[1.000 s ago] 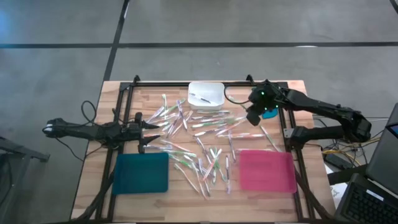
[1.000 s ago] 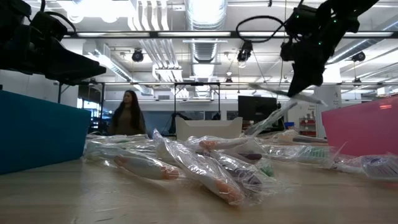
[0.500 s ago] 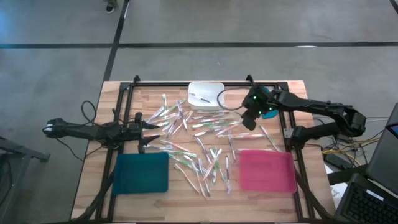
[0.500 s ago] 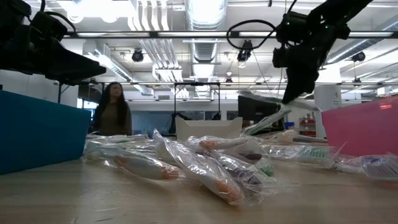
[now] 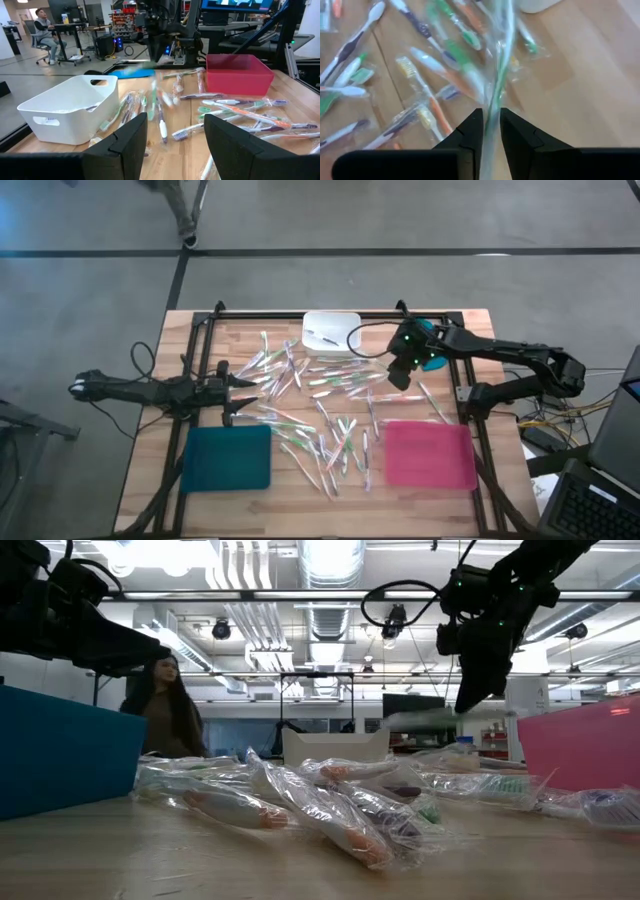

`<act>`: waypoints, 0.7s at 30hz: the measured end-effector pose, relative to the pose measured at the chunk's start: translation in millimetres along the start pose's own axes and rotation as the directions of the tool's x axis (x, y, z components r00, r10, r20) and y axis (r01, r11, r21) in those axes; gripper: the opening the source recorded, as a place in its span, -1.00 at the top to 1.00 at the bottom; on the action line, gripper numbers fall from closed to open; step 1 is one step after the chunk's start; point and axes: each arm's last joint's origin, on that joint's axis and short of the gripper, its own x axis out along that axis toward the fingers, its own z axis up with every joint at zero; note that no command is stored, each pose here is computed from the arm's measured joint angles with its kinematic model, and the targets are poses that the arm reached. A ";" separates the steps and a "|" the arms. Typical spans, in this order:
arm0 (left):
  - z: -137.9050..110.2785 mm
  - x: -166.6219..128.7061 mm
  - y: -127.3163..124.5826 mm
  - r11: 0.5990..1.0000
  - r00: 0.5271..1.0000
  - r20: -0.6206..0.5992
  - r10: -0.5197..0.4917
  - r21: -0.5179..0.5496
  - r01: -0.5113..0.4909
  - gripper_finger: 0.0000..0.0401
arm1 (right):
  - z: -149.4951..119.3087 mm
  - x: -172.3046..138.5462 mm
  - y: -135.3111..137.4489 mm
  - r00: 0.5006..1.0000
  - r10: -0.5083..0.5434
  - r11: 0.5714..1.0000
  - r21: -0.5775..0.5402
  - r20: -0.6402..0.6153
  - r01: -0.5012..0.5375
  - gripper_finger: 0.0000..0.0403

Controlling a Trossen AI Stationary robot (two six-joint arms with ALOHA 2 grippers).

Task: Pick & Place Toothbrushes
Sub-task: Put the green toothbrush into the pink bin

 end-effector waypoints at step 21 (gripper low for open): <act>0.0 0.0 0.0 1.000 1.000 0.000 0.000 0.000 0.000 -0.01 | 0.1 30.9 -5.4 0.993 -0.051 0.995 0.076 -0.109 0.060 0.27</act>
